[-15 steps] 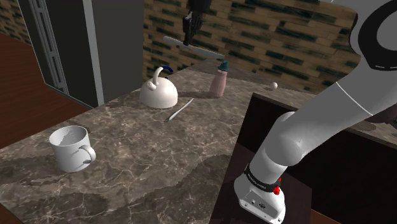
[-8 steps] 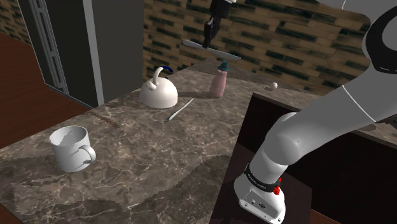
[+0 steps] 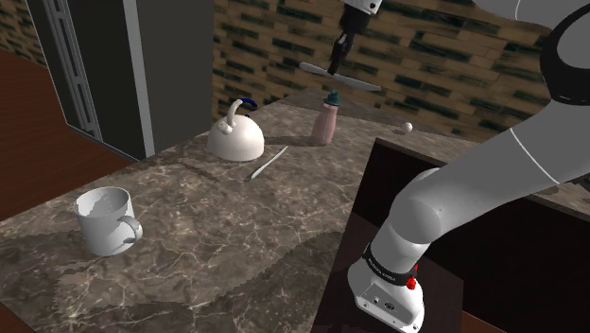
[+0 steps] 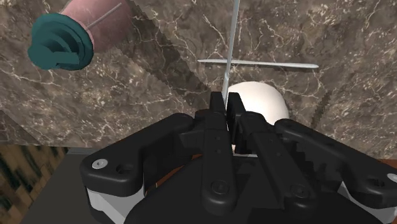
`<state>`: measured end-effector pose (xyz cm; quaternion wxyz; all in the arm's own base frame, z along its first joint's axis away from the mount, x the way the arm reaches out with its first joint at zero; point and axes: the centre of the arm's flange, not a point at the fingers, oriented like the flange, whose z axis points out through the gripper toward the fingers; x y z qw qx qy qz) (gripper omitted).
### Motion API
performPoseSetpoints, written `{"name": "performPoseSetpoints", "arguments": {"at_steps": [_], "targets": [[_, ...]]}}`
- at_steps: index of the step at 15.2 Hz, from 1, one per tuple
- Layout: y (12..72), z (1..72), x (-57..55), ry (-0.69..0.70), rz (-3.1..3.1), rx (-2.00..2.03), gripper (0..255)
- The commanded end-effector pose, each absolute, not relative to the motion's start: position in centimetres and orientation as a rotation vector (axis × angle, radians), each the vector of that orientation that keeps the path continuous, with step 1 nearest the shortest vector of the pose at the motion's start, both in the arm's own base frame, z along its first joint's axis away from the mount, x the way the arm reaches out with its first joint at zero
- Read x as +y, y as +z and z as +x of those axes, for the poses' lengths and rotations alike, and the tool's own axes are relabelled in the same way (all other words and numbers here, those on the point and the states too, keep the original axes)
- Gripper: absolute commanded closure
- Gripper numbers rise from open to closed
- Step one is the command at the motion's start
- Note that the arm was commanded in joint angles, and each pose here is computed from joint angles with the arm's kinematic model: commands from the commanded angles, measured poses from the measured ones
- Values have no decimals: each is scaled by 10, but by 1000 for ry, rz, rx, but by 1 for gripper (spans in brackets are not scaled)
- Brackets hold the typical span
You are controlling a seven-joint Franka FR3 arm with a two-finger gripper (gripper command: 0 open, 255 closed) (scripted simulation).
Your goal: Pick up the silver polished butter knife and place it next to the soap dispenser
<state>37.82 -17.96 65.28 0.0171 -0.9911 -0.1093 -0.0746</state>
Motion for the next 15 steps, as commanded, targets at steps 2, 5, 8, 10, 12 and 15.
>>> {"name": "performPoseSetpoints", "arguments": {"at_steps": [2,5,8,10,12,15], "targets": [[639,376,-184,-231,-3080,-344,255],[623,376,-184,-231,-3080,-344,255],[608,376,-184,-231,-3080,-344,255],[597,376,-184,-231,-3080,-344,255],[586,376,-184,-231,-3080,-344,255],[571,376,-184,-231,-3080,-344,255]]}}
